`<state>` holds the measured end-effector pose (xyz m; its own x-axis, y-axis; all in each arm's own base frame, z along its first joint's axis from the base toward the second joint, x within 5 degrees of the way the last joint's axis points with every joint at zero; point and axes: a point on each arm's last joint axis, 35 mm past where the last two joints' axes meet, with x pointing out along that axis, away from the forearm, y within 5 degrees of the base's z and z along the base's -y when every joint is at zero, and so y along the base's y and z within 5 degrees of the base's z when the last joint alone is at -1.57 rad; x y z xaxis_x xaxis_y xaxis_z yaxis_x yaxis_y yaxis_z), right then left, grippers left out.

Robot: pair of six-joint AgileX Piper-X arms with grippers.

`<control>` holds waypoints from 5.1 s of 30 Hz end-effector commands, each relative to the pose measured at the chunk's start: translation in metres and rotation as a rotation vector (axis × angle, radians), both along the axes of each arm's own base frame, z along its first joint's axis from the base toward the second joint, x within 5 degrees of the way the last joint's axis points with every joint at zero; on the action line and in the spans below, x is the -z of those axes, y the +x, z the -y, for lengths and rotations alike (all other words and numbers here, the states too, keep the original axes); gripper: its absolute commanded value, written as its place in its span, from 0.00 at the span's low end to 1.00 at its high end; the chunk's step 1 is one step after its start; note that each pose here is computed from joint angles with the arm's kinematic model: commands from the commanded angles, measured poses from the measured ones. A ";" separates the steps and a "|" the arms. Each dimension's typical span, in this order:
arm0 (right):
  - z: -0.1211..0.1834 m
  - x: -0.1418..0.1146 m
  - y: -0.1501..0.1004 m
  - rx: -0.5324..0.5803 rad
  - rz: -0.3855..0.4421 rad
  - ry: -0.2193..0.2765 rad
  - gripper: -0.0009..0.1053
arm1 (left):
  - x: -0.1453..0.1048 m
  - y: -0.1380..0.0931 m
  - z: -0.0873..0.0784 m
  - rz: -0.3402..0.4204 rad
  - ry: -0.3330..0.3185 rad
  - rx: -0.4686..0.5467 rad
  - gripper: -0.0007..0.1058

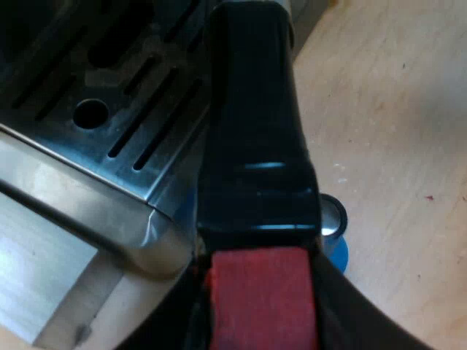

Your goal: Put the handle in the coffee machine

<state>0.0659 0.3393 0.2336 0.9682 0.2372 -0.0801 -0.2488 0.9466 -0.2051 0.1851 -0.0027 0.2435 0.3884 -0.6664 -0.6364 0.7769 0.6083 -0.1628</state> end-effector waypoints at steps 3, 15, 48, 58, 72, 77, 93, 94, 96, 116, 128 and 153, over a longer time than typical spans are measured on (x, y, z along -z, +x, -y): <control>0.000 -0.003 0.002 0.002 0.015 -0.034 0.99 | 0.003 0.013 -0.007 0.032 -0.081 0.007 0.01; 0.000 -0.003 0.002 0.002 0.015 -0.036 0.99 | 0.013 0.028 -0.012 0.089 -0.066 0.040 0.01; 0.000 -0.003 0.002 0.002 0.015 -0.037 0.99 | 0.000 0.076 -0.002 0.124 -0.134 0.135 0.01; 0.000 -0.003 0.002 0.005 0.016 -0.037 0.99 | -0.002 0.083 -0.003 0.121 -0.099 0.059 0.01; 0.000 -0.003 0.002 0.005 0.016 -0.037 0.99 | -0.002 0.082 -0.003 0.102 -0.099 0.040 0.01; 0.000 -0.003 0.002 0.005 0.016 -0.037 0.99 | -0.001 0.082 -0.003 0.089 -0.105 0.033 0.01; 0.000 -0.003 0.002 0.005 0.016 -0.037 0.99 | -0.017 0.070 -0.002 0.113 -0.119 0.042 0.01; 0.000 -0.003 0.002 0.005 0.016 -0.037 0.99 | -0.019 0.069 -0.001 0.122 -0.122 0.045 0.01; 0.000 -0.003 0.002 0.005 0.016 -0.037 0.99 | -0.022 0.067 -0.001 0.133 -0.121 0.046 0.01; 0.001 -0.002 0.002 0.004 0.015 -0.045 0.99 | -0.030 0.067 -0.016 0.175 -0.284 0.059 0.01; 0.001 -0.002 0.002 0.004 0.014 -0.051 0.99 | -0.032 0.067 -0.004 0.186 -0.323 0.135 0.01; 0.001 -0.001 0.002 0.001 0.010 -0.038 0.99 | -0.042 0.078 -0.006 0.308 -0.301 0.130 0.01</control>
